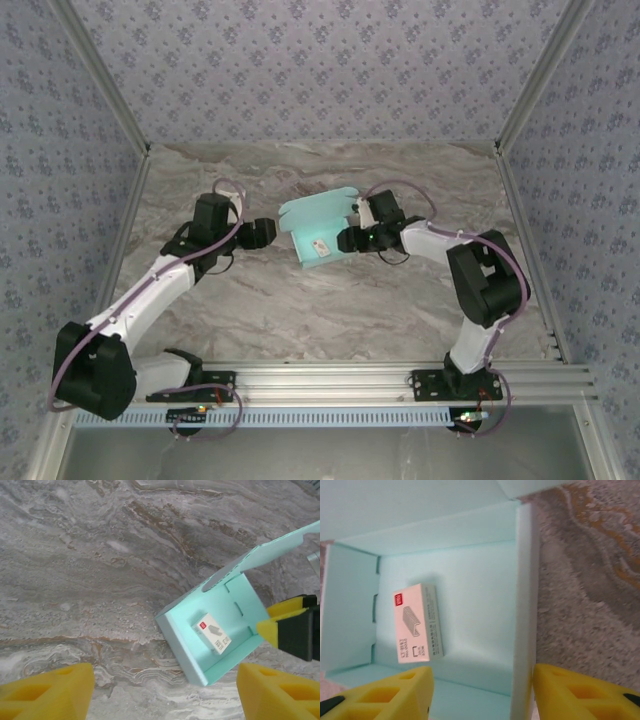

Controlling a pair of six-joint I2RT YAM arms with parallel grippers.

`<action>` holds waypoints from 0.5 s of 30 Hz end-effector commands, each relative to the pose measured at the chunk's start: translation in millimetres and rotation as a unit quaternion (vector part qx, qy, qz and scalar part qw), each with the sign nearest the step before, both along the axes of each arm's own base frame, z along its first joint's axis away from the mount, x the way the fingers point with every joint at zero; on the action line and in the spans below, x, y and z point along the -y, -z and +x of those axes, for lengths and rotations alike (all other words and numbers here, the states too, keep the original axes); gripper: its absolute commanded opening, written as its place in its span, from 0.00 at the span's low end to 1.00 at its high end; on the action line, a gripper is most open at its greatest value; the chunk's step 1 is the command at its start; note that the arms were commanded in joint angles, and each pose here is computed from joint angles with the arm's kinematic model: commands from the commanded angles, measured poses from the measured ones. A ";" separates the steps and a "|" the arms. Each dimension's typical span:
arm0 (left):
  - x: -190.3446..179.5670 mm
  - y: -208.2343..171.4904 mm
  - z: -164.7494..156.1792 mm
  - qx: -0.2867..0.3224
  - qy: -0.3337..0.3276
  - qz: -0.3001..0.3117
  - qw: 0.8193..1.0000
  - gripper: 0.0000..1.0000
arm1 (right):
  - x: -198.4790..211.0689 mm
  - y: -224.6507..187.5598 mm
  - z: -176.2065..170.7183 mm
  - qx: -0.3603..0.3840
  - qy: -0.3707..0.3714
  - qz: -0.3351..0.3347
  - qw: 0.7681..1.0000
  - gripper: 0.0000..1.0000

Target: Fold the paper box

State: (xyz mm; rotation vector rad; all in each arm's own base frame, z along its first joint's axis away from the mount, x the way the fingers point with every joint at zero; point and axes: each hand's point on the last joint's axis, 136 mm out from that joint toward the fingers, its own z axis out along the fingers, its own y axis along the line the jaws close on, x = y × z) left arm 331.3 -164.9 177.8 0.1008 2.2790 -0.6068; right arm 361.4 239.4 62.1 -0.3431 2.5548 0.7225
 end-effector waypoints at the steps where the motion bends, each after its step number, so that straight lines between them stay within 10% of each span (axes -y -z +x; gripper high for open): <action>1: 9.5 -4.5 6.2 0.024 0.023 -0.016 0.999 0.75 | 8.5 -26.0 -0.6 0.034 0.007 -0.006 0.999 0.58; 15: 32.2 14.9 39.0 0.076 0.083 0.025 0.993 0.75 | 36.8 -85.9 55.2 0.239 -0.034 -0.083 0.967 0.61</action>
